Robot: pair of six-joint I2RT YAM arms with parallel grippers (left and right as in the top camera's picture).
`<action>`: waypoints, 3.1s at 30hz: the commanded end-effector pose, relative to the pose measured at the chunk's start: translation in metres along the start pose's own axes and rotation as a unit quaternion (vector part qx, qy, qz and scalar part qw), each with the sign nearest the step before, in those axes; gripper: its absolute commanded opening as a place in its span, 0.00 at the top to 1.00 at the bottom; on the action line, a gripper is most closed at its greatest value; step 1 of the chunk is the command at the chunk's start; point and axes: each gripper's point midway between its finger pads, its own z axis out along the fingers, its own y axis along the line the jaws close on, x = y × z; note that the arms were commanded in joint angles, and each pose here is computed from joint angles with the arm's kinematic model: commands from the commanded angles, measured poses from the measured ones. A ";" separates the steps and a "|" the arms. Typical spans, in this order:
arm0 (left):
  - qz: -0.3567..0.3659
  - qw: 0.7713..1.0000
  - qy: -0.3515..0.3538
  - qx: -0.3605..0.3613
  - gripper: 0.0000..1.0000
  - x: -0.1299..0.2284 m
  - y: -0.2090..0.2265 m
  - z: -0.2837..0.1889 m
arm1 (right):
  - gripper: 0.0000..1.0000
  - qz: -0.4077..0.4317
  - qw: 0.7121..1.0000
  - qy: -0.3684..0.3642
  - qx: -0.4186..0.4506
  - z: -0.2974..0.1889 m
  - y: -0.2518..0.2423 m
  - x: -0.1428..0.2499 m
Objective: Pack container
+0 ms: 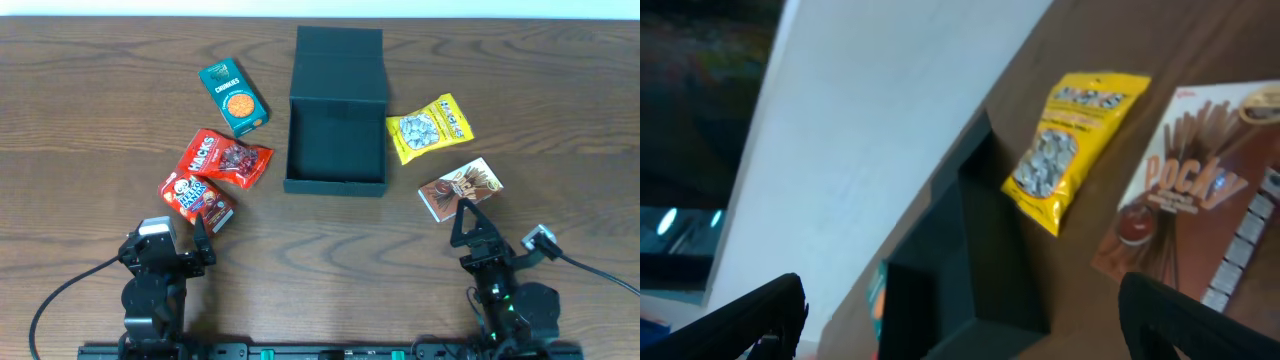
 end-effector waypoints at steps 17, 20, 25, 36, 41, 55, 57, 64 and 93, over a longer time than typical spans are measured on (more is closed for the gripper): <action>-0.115 0.991 0.008 0.070 0.05 0.004 -0.024 0.001 | 0.01 -0.159 0.979 0.051 0.117 -0.007 -0.058 0.019; -0.183 0.975 0.042 0.121 0.05 0.012 -0.043 -0.003 | 0.01 -0.199 0.971 0.061 0.121 -0.007 -0.061 0.021; -0.274 0.953 -0.040 0.119 0.05 -0.031 -0.036 -0.003 | 0.01 -0.209 0.966 0.067 0.139 -0.004 -0.067 0.021; -0.298 0.934 -0.093 0.171 0.05 -0.077 -0.050 0.003 | 0.01 -0.237 0.964 0.033 0.113 0.032 -0.045 0.002; -0.266 0.944 -0.060 0.186 0.05 -0.091 -0.064 0.014 | 0.01 -0.236 0.966 0.042 0.096 0.049 -0.037 0.004; -0.184 0.949 0.202 0.159 0.05 -0.115 -0.100 0.127 | 0.01 -0.236 0.965 0.049 0.104 0.074 -0.015 -0.010; -0.204 0.940 0.223 0.158 0.05 -0.103 -0.103 0.135 | 0.01 -0.236 0.965 0.049 0.103 0.075 -0.015 -0.011; -0.232 0.908 0.315 0.147 0.05 -0.051 -0.108 0.142 | 0.01 -0.236 0.965 0.046 0.100 0.075 -0.013 -0.012; -0.280 0.881 0.380 -0.016 0.00 -0.100 -0.114 0.257 | 0.01 -0.281 0.953 0.014 0.112 0.075 -0.019 -0.036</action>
